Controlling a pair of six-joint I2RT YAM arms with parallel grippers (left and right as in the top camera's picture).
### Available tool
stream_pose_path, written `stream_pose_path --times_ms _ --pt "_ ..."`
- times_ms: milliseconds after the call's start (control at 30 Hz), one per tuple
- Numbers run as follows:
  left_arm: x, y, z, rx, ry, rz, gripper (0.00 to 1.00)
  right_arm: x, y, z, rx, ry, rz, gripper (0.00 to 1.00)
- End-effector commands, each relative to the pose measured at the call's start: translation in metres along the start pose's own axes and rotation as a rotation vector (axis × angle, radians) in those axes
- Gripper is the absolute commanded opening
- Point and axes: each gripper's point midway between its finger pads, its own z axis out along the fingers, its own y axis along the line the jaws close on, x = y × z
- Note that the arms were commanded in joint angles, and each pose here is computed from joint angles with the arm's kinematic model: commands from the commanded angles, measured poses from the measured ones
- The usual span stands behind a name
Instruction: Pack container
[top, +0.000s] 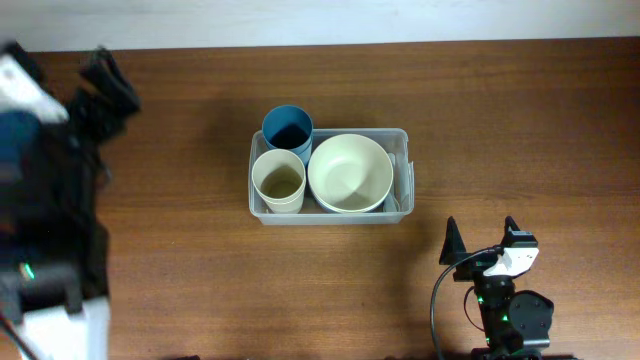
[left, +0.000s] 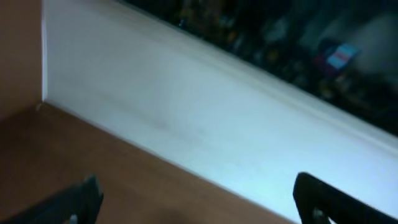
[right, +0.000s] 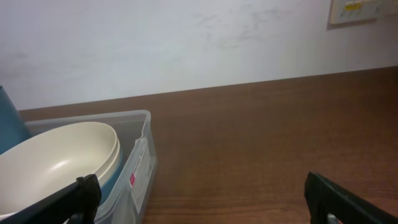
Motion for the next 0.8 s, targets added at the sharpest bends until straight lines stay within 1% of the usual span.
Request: stream_pose_path --times_ms 0,200,300,467,567,633,667,767 --pt "0.043 0.008 -0.014 0.040 0.020 0.044 1.00 0.001 -0.005 0.000 0.023 0.000 0.001 0.99" --pt "0.094 0.030 -0.045 0.102 -0.103 0.039 1.00 0.001 -0.005 0.000 0.023 0.000 0.001 0.99" --pt "0.125 0.039 -0.057 0.159 -0.164 0.039 1.00 0.001 -0.005 0.000 0.023 0.000 0.001 0.99" --pt "0.165 0.045 -0.072 0.264 -0.249 0.048 1.00 0.001 -0.005 0.000 0.023 0.000 0.001 0.99" --pt "0.190 0.055 -0.077 0.281 -0.280 0.049 1.00 0.001 -0.005 0.000 0.023 0.000 0.001 0.99" --pt "0.203 0.060 -0.077 0.276 -0.265 0.057 1.00 0.001 -0.005 0.000 0.023 0.000 0.001 0.99" --pt "0.207 0.061 -0.078 0.265 -0.248 0.091 1.00 0.001 -0.005 0.000 0.023 0.000 0.001 0.99" --pt "0.207 0.058 -0.082 0.283 -0.259 0.154 1.00 0.001 -0.005 0.000 0.023 0.000 0.001 0.99"
